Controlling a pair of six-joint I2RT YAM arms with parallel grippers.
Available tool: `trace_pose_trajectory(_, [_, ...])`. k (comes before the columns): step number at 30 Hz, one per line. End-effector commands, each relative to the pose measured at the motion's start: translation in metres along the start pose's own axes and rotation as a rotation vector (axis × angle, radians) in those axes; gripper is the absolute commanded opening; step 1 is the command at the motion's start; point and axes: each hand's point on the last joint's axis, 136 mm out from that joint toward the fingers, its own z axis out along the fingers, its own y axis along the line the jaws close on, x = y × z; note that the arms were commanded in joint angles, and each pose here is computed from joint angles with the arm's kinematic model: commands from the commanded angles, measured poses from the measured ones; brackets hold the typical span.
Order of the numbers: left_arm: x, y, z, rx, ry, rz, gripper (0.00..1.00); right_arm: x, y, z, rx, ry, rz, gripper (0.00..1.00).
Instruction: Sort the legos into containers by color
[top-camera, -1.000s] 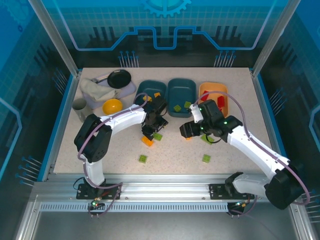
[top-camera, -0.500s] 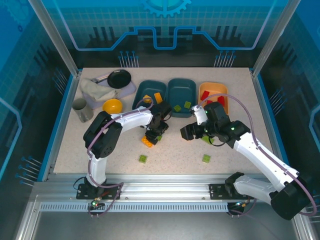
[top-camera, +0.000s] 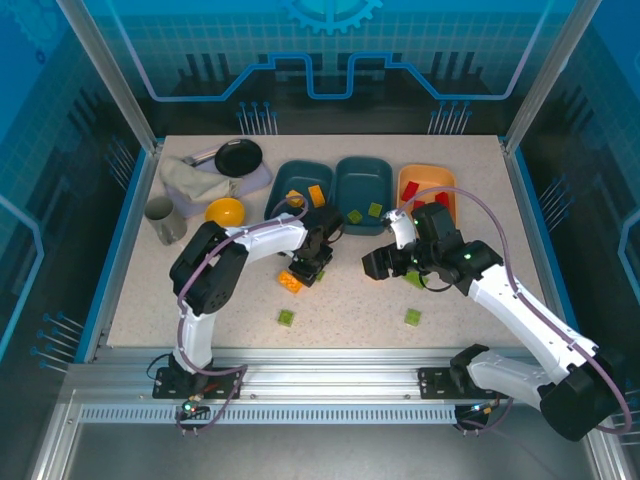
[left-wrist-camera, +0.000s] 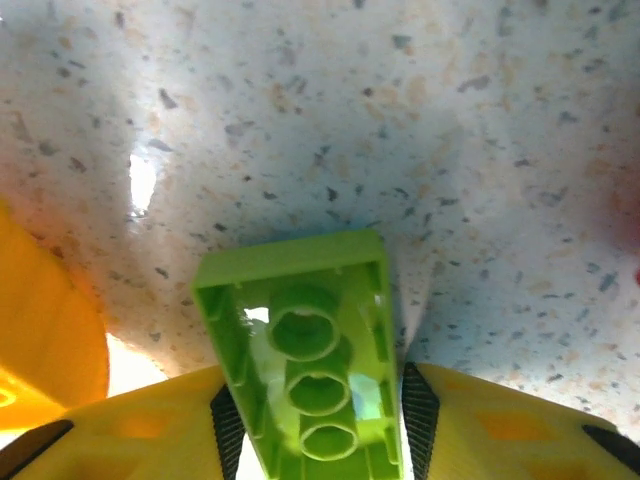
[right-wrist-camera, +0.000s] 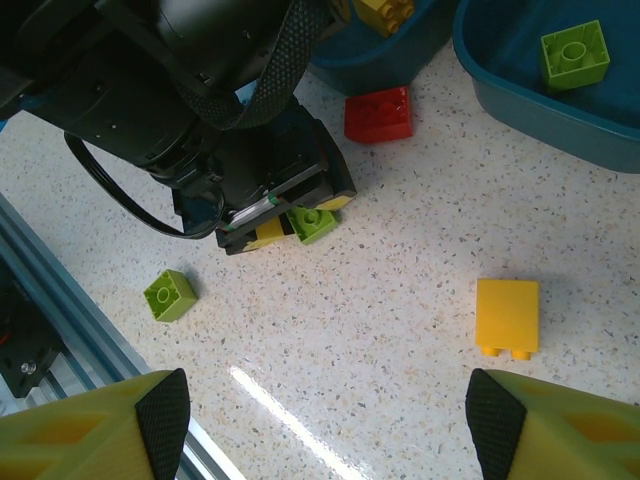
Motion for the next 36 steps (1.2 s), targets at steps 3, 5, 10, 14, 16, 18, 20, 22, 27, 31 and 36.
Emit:
trace_pose_trajectory(3, [-0.005, 0.006, 0.017, -0.047, -0.035, 0.032, 0.42, 0.000, 0.000, 0.001, -0.017, 0.004, -0.001, 0.76])
trace_pose_trajectory(5, [-0.005, 0.005, 0.015, -0.040, -0.036, 0.046, 0.38, -0.002, -0.001, 0.001, -0.013, 0.000, 0.000, 0.75])
trace_pose_trajectory(10, [-0.009, -0.005, -0.007, 0.015, -0.071, 0.113, 0.31, -0.011, -0.006, -0.006, 0.016, -0.034, 0.015, 0.75])
trace_pose_trajectory(14, [-0.007, -0.012, -0.039, 0.073, -0.093, 0.195, 0.31, -0.030, -0.019, -0.022, 0.071, -0.105, 0.072, 0.74])
trace_pose_trajectory(16, [-0.007, -0.019, -0.058, 0.113, -0.109, 0.251, 0.31, -0.042, -0.028, -0.032, 0.099, -0.157, 0.122, 0.74])
trace_pose_trajectory(18, [-0.007, -0.025, -0.075, 0.138, -0.121, 0.300, 0.31, -0.056, -0.038, -0.044, 0.118, -0.218, 0.181, 0.73])
trace_pose_trajectory(20, [-0.006, -0.037, -0.094, 0.175, -0.137, 0.357, 0.31, -0.069, -0.045, -0.053, 0.129, -0.272, 0.236, 0.73])
trace_pose_trajectory(22, [-0.005, -0.049, -0.108, 0.206, -0.154, 0.405, 0.31, -0.081, -0.049, -0.058, 0.132, -0.311, 0.269, 0.73])
trace_pose_trajectory(27, [0.002, -0.100, -0.131, 0.302, -0.186, 0.551, 0.31, -0.101, -0.065, -0.063, 0.167, -0.361, 0.359, 0.73])
trace_pose_trajectory(31, [0.008, -0.154, -0.131, 0.395, -0.172, 0.632, 0.31, -0.117, -0.075, -0.063, 0.161, -0.397, 0.432, 0.74])
trace_pose_trajectory(36, [0.000, -0.206, -0.118, 0.468, -0.196, 0.678, 0.31, -0.135, -0.084, -0.072, 0.136, -0.446, 0.513, 0.75])
